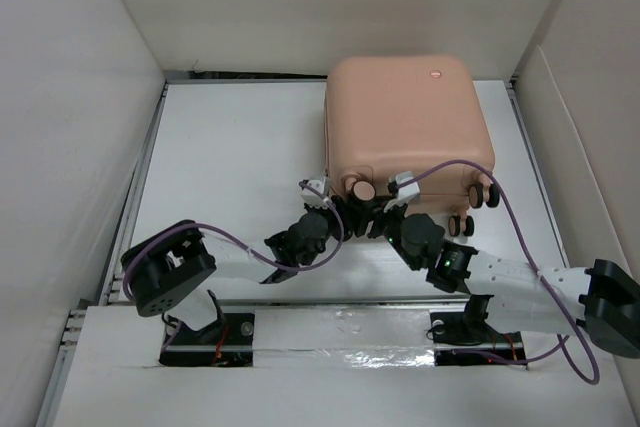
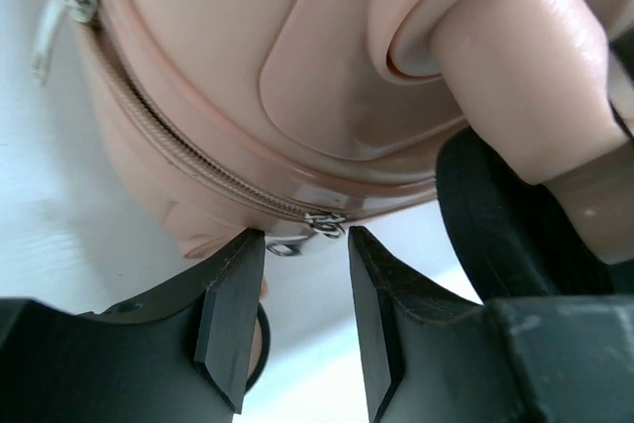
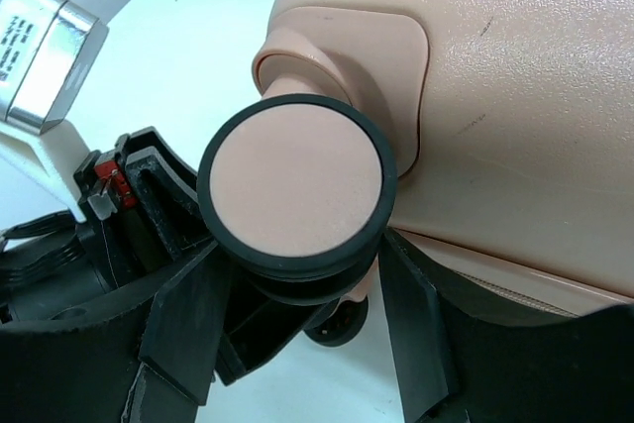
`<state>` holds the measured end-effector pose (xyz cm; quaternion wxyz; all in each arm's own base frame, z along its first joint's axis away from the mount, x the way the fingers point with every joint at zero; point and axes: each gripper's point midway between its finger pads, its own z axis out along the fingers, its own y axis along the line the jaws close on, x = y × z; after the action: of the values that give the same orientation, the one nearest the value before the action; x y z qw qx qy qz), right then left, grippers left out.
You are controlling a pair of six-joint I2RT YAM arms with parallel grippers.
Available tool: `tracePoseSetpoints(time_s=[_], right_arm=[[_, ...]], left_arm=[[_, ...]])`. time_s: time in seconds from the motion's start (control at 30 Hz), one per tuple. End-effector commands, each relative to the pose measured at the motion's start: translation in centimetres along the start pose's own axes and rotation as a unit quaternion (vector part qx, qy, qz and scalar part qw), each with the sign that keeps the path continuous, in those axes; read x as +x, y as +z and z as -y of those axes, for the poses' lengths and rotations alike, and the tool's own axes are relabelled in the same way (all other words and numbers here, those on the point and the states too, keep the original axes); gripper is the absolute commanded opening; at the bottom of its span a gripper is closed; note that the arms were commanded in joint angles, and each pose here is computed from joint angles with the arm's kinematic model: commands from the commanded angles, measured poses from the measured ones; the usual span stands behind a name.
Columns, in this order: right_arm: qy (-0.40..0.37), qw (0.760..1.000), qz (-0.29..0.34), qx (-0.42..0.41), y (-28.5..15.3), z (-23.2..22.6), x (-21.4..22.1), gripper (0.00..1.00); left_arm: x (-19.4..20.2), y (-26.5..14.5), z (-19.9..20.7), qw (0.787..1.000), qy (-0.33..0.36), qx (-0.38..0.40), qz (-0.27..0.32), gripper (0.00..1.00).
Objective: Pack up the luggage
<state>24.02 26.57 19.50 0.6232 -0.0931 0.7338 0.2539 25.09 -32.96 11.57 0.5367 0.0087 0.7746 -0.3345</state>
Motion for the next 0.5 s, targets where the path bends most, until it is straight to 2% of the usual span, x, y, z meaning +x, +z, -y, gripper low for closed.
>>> tracePoseSetpoints(time_s=[0.0,0.23,0.33,0.4,0.47], right_arm=[[0.03,0.998,0.049,-0.018,0.4,-1.4,-3.9,0.66],[0.028,0.998,0.054,-0.019,0.8,-1.9,-4.6,0.74],[0.029,0.998,0.056,-0.019,1.0,-2.0,-4.9,0.73],[0.03,0.998,0.058,-0.02,1.1,-2.2,-5.0,0.68],[0.033,0.997,0.062,-0.021,1.2,-2.3,-5.2,0.68]], left_arm=[[-4.7,1.0,1.8,0.996,0.002,-0.018,0.092,0.36],[-5.2,1.1,2.3,0.993,0.02,-0.032,0.113,0.33],[-5.3,1.2,2.3,0.992,0.02,-0.029,0.119,0.27],[-5.6,1.1,2.2,0.991,0.02,-0.032,0.128,0.19],[-5.9,1.0,2.2,0.99,0.024,-0.03,0.137,0.1]])
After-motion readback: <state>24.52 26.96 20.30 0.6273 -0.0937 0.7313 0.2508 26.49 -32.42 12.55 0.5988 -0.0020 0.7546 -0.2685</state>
